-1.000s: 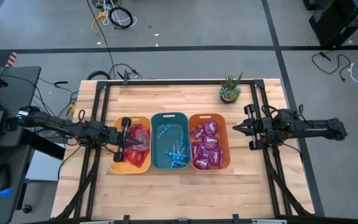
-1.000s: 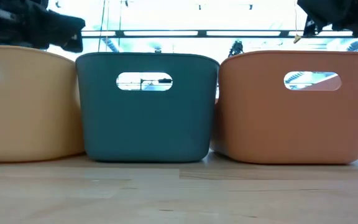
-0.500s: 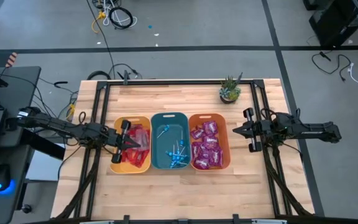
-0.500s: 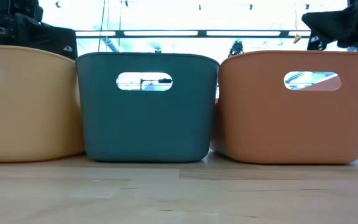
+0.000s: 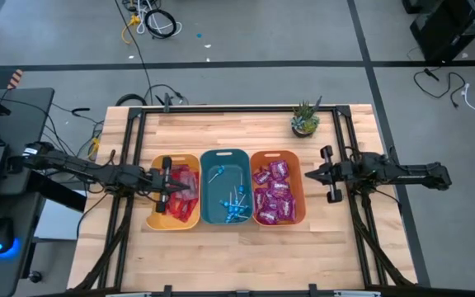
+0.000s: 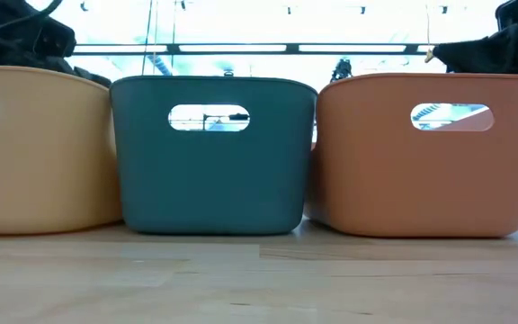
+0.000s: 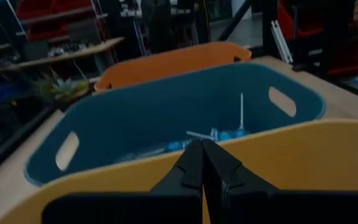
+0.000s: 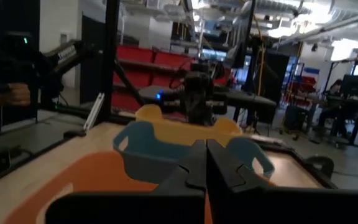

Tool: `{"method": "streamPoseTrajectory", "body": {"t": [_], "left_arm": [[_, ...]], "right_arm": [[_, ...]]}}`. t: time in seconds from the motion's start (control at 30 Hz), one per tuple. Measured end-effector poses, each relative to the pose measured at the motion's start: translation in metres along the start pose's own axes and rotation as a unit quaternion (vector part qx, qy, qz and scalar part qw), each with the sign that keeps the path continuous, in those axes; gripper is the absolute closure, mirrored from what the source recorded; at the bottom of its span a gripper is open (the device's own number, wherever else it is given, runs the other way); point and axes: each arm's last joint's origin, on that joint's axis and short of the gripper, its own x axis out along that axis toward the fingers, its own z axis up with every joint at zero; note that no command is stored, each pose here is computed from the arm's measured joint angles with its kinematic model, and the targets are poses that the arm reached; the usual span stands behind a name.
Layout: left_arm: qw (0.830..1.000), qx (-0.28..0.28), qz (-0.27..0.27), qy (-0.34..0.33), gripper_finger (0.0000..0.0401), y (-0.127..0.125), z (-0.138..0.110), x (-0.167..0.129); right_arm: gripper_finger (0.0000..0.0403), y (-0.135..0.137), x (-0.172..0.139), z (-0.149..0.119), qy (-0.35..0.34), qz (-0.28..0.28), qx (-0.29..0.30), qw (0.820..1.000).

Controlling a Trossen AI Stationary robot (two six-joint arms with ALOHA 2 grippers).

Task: Sort candy
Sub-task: Return to Home Position

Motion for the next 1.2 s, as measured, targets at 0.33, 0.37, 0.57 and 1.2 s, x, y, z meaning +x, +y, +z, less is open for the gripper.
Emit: {"method": "streamPoseTrajectory", "body": {"t": [0.33, 0.37, 0.57, 1.2], "left_arm": [[1.0, -0.003, -0.017, 0.016, 0.0401, -0.001, -0.003, 0.0], [1.0, -0.003, -0.018, 0.016, 0.0401, -0.001, -0.003, 0.0], [0.997, 0.022, -0.052, -0.044, 0.0401, -0.002, 0.007, 0.0], [0.986, 0.077, -0.029, -0.144, 0.0401, 0.006, 0.066, -0.025]], "right_arm": [[0.0403, 0.0, 0.0, -0.004, 0.021, 0.0, -0.002, 1.0], [0.0403, 0.0, 0.0, -0.005, 0.024, 0.001, -0.004, 1.0], [0.0403, 0.0, 0.0, -0.009, 0.051, -0.022, -0.016, 0.998], [0.0403, -0.006, -0.001, -0.011, 0.07, -0.12, -0.026, 0.99]]}}
